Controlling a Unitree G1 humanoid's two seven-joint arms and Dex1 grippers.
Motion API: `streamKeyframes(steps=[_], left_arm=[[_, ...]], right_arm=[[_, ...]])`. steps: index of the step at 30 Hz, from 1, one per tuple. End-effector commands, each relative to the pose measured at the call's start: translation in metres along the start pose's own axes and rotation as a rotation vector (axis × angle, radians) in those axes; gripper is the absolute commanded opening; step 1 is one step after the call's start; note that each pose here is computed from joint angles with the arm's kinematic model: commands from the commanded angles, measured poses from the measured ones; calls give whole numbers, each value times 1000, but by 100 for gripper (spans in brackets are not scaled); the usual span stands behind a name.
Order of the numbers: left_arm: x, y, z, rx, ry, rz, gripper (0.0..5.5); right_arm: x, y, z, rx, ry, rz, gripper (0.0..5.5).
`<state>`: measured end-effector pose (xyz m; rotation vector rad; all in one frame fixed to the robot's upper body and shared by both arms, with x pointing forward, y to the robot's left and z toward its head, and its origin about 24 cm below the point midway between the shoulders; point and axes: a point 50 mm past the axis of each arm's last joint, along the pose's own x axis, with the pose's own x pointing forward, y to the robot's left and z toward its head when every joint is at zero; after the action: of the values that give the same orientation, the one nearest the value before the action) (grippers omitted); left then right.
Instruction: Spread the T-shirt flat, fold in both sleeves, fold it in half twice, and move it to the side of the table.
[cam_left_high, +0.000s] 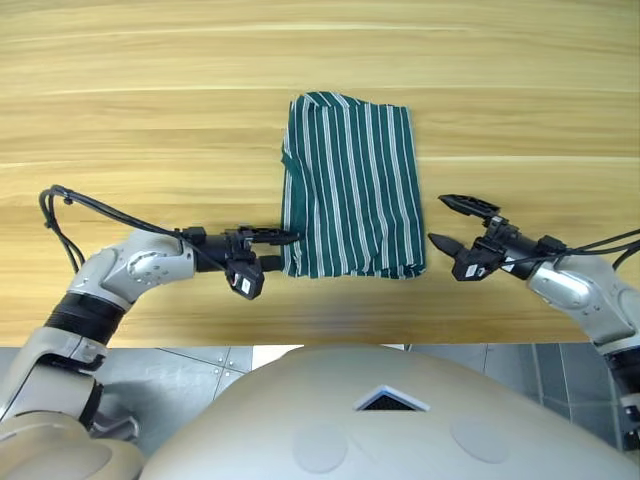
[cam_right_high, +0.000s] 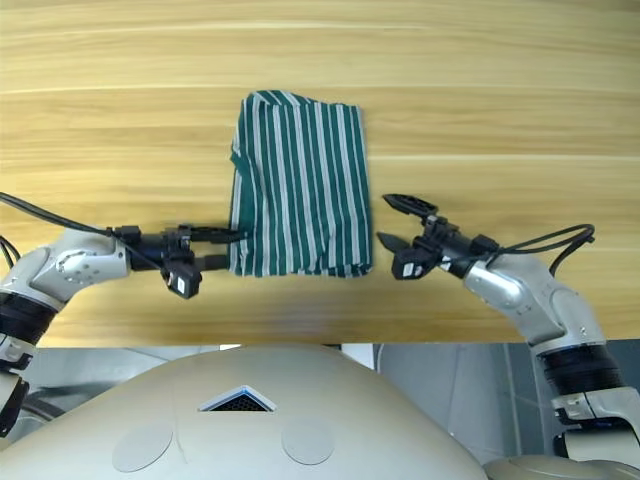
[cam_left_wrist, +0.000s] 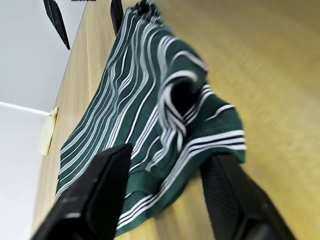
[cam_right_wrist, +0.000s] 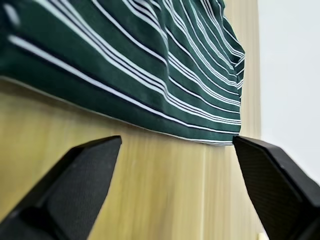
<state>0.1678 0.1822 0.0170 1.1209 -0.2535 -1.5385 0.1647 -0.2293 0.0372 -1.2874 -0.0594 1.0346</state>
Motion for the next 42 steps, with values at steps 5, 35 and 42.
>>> streamKeyframes(steps=[5, 35, 42], left_arm=[[8, -25, 10, -52, 2, -81, 220], [18, -11, 0, -59, 37, 33, 220], [22, -21, 9, -71, -27, -26, 158]], right_arm=[[-8, 21, 7, 49, -33, 213, 417], [4, 27, 9, 70, -82, 246, 417], [5, 25, 9, 66, -86, 239, 417]])
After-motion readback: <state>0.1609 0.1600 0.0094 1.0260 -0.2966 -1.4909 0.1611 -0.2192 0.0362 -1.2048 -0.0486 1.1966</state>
